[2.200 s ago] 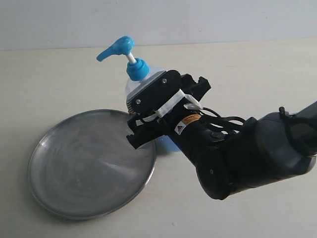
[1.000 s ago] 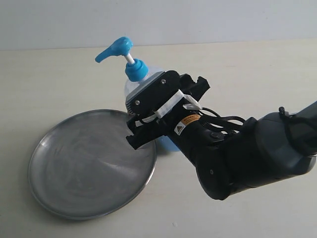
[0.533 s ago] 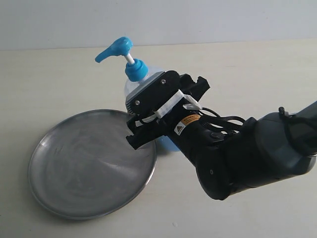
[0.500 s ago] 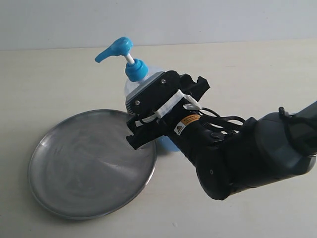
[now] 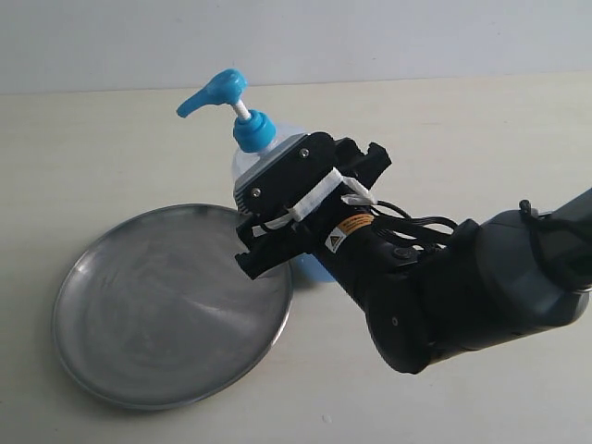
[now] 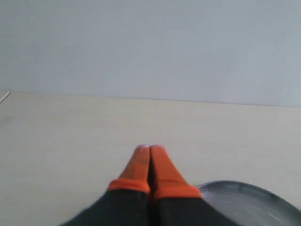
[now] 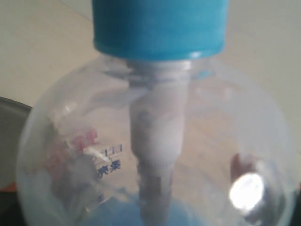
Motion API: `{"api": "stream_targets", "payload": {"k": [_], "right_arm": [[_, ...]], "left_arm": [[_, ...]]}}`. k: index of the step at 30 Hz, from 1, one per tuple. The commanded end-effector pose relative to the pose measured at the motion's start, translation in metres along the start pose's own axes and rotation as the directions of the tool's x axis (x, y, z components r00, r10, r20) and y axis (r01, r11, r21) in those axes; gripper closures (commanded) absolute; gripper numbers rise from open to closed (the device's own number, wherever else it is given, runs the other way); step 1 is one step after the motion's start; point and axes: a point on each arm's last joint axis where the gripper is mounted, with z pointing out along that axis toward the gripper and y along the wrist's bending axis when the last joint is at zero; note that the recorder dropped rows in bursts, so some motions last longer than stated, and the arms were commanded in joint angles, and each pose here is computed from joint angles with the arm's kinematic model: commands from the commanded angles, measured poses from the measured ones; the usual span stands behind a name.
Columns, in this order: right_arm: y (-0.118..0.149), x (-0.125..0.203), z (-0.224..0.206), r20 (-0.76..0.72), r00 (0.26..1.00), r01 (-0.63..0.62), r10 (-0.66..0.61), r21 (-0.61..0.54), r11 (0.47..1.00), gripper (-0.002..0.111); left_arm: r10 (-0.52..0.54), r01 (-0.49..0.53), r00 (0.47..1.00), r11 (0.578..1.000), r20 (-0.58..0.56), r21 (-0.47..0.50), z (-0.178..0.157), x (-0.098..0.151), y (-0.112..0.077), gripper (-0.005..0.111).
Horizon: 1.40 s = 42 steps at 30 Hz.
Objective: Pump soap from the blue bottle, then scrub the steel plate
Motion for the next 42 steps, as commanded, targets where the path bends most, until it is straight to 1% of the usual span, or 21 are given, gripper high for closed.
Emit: {"api": "stream_targets", "payload": {"k": [1, 7, 12, 42], "right_arm": [[-0.001, -0.004, 0.001, 0.029, 0.999, 0.014, -0.014, 0.009, 1.0, 0.108], [-0.001, -0.004, 0.001, 0.032, 0.999, 0.014, -0.014, 0.011, 1.0, 0.108], [-0.001, -0.004, 0.001, 0.032, 0.999, 0.014, -0.014, 0.011, 1.0, 0.108], [0.0, -0.002, 0.0, 0.02, 1.0, 0.007, -0.008, 0.002, 1.0, 0.108]], "left_arm": [[-0.01, 0.01, 0.999, 1.0, 0.035, 0.003, 0.001, -0.032, -0.002, 0.107], [-0.01, 0.009, 0.997, 1.0, 0.075, 0.013, 0.007, -0.077, -0.006, 0.107], [0.002, -0.009, 0.997, 0.997, 0.081, 0.076, 0.017, -0.103, -0.015, 0.107], [0.002, -0.008, 0.996, 0.997, 0.085, 0.074, 0.018, -0.105, -0.015, 0.107]]}}
